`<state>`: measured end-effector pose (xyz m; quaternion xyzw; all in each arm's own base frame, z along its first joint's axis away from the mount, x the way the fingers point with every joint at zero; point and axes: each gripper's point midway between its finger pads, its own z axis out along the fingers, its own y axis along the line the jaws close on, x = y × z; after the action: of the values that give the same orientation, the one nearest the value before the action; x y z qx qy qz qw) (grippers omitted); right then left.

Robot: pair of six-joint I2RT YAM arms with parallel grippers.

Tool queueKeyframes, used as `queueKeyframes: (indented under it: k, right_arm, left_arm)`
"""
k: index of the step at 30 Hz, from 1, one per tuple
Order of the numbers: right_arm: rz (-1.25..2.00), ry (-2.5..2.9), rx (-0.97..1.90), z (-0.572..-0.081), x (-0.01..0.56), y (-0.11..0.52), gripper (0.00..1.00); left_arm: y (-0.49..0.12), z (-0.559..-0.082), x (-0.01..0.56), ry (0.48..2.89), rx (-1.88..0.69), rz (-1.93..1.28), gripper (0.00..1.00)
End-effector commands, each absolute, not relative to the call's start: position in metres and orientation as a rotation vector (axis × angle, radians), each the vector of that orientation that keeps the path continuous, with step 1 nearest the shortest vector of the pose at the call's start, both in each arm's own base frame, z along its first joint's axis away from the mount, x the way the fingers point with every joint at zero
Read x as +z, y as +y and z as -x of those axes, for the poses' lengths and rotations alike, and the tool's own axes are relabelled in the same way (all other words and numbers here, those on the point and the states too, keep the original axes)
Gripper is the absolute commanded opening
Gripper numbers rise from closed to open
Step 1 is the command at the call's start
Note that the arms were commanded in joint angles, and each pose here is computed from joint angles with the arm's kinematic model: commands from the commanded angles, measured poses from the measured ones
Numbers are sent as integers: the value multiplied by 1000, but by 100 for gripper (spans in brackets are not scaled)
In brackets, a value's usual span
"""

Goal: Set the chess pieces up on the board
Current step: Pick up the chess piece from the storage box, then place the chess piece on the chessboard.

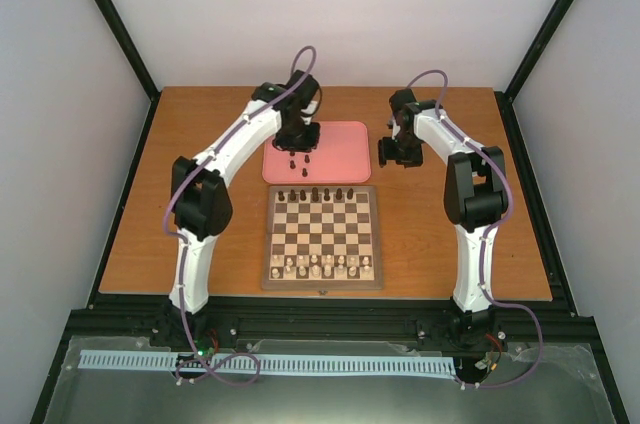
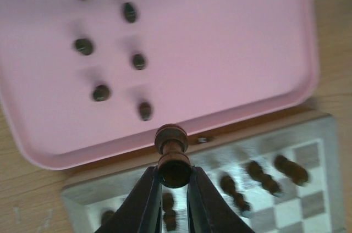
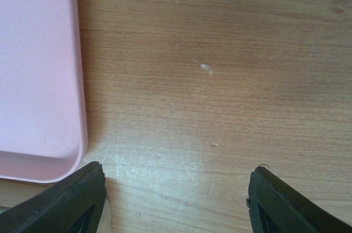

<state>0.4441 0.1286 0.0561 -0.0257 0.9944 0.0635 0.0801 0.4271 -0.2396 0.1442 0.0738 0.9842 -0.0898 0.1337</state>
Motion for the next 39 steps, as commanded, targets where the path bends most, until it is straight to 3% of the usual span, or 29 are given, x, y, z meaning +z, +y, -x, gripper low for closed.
queueKeyframes:
  k: [1,8,17,39]
  right_arm:
    - [23,2933,188,-452,71,115,71]
    - [13,2928,169,-452,74,111,71]
    - [13,2928,168,-451,74,109,71]
    - [20,2937,187,-447,70,111,71]
  left_arm:
    - [-290,-406,172,2790,-343,-412,9]
    - [-362,-372,161,2759,-425,-660,10]
    - [-405,-341,127,2769,-415,-815,10]
    - [-401,-333,86,2828,-260,-905,11]
